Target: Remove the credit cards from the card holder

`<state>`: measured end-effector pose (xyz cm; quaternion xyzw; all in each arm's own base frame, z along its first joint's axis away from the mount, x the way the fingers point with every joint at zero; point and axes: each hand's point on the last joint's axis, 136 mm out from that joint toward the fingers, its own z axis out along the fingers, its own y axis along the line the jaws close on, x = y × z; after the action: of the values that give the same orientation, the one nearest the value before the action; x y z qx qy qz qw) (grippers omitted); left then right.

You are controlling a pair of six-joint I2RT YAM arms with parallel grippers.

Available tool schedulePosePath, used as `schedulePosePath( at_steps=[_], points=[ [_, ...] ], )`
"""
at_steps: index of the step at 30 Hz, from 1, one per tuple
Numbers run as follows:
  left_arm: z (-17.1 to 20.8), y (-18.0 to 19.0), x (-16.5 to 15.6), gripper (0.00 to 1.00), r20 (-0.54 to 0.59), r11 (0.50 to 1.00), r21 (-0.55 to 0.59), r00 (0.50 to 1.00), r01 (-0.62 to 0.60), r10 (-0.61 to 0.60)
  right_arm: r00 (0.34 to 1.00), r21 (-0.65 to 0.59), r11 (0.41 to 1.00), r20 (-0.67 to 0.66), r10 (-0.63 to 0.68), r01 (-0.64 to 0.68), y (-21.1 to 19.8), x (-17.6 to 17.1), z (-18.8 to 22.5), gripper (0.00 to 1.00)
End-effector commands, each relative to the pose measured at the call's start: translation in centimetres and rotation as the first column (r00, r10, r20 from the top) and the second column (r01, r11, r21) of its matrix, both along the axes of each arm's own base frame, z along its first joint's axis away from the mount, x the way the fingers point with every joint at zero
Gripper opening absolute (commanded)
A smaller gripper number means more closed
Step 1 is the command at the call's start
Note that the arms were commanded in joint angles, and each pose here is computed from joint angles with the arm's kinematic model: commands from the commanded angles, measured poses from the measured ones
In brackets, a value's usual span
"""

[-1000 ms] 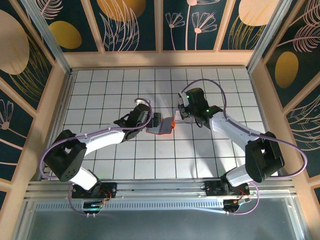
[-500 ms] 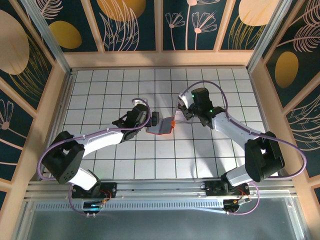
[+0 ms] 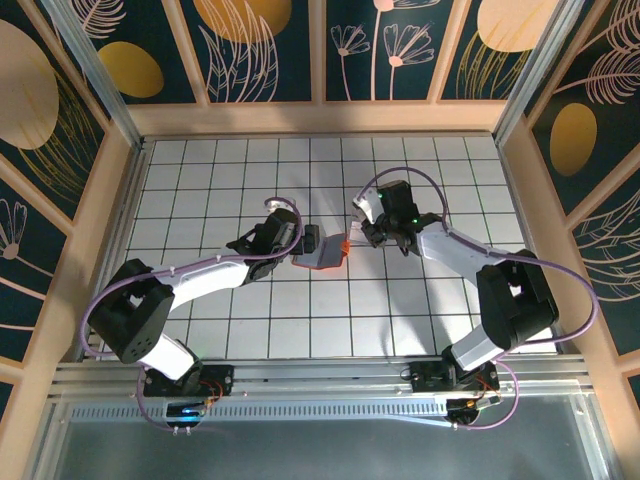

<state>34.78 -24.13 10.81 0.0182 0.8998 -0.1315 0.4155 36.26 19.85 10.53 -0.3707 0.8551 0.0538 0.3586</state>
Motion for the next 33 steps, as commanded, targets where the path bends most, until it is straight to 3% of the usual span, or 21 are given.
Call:
schedulePosePath(
  at_steps=[1,11,26,33],
  points=[
    [0.2,-0.3,0.5,0.99,0.003,1.0,-0.024,1.0,-0.009,0.009,1.0,-0.02,1.0,-0.023,0.005,-0.006,-0.3,-0.1,-0.6,0.0],
    [-0.2,-0.5,0.6,0.99,-0.009,1.0,-0.023,1.0,-0.002,0.002,0.996,-0.039,0.999,-0.091,0.013,-0.017,-0.2,0.0,-2.6,0.0],
    [-0.8,-1.2,0.6,0.99,-0.035,0.999,-0.037,0.999,0.013,-0.015,0.989,0.042,0.997,-0.128,0.07,-0.065,2.8,2.1,-2.5,0.0],
    [-0.8,-1.2,0.6,0.99,-0.036,0.999,-0.04,0.999,0.011,-0.012,0.977,-0.001,0.997,-0.201,0.072,-0.073,1.6,1.8,-2.9,0.0]
  ],
)
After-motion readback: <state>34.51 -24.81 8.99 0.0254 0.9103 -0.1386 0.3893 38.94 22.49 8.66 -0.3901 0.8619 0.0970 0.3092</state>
